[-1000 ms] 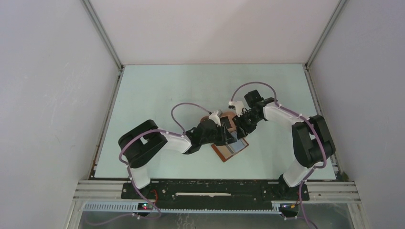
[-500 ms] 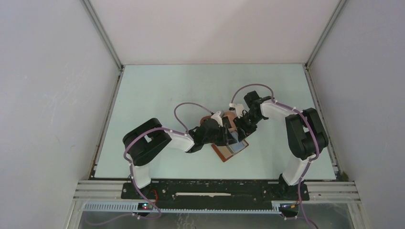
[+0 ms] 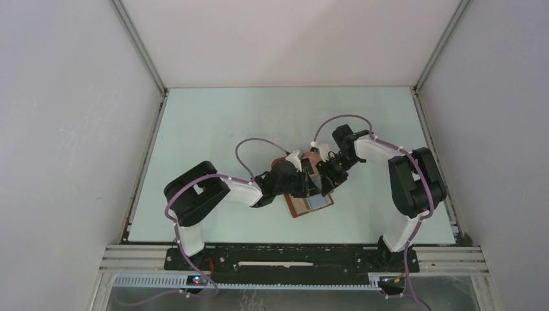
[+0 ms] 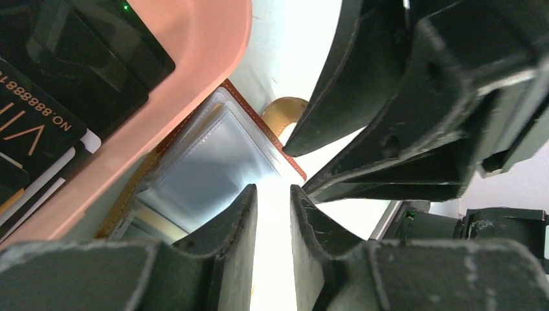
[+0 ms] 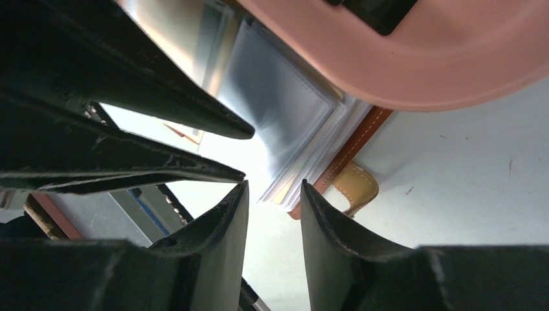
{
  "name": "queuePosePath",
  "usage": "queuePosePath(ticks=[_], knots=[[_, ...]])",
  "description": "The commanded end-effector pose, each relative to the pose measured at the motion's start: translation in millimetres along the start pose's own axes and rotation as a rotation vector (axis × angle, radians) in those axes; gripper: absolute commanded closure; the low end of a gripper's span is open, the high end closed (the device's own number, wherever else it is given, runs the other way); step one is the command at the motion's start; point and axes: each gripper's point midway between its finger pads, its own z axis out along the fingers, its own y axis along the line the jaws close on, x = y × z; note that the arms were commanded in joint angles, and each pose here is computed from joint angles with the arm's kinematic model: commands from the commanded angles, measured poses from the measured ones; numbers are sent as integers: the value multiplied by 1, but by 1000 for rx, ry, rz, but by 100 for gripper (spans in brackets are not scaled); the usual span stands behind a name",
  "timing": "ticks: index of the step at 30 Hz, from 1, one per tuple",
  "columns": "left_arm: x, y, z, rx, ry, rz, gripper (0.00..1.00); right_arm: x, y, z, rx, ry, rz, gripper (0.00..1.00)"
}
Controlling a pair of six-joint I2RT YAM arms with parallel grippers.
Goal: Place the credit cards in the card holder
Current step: Turn over the card slot in the card holder.
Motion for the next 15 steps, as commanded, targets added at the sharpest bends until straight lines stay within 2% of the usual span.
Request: queuePosePath(ticks=[1,10,15], knots=[[-9,-16,-12,48,-33,50,70,-25,12,-35,-3,-135,-77,55],[-28,-40,-40,101,-103,117,68,-52,43,-94,-31,-382,-246,53],[-54,-45,-73,43,-215,214,64,-74,70,-125,-42,-537,-394,49]])
